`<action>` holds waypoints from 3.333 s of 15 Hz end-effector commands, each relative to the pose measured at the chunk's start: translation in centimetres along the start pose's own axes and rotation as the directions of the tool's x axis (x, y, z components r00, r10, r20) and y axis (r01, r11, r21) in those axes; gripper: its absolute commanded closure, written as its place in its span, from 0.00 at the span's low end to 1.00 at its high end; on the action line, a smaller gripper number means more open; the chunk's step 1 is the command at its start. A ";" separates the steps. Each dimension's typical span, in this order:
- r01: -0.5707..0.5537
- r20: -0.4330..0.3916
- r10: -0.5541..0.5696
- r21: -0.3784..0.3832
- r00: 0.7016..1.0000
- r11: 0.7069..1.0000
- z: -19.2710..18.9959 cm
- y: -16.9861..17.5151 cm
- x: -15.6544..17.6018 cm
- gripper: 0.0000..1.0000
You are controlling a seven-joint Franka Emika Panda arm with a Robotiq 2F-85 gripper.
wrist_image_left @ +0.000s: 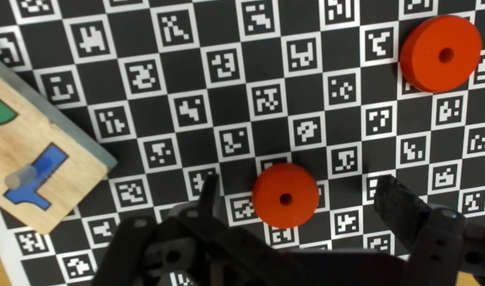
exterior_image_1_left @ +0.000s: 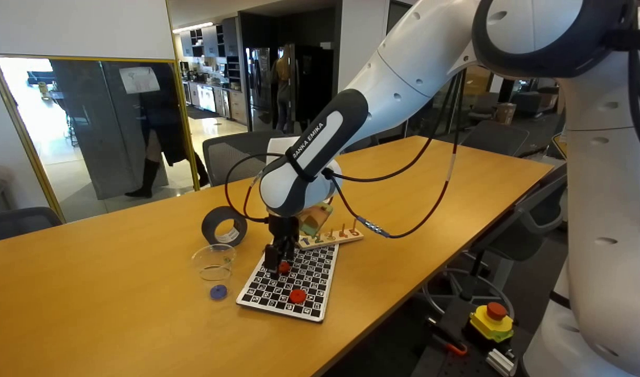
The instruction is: Put the blue square into the transparent cup and the orange squares into the white cup.
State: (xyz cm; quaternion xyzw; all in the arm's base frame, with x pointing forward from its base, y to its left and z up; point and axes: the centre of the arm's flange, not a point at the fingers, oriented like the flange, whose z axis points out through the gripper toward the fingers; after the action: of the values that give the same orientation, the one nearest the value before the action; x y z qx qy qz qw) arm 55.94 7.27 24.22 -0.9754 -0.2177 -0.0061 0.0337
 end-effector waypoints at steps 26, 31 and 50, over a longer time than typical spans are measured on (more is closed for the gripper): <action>-0.241 -0.210 0.218 -0.087 0.953 0.967 -10.9 6.8 -0.8 0.80; -0.387 -0.323 0.332 -0.122 0.886 0.914 -16.0 11.8 -1.7 0.80; -0.640 -0.280 0.584 -0.186 0.762 0.745 -12.9 19.3 -1.7 0.25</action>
State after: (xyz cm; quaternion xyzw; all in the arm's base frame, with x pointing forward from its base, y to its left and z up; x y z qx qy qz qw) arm 61.50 -11.73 35.31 -0.9834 0.1078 -0.1261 -0.0741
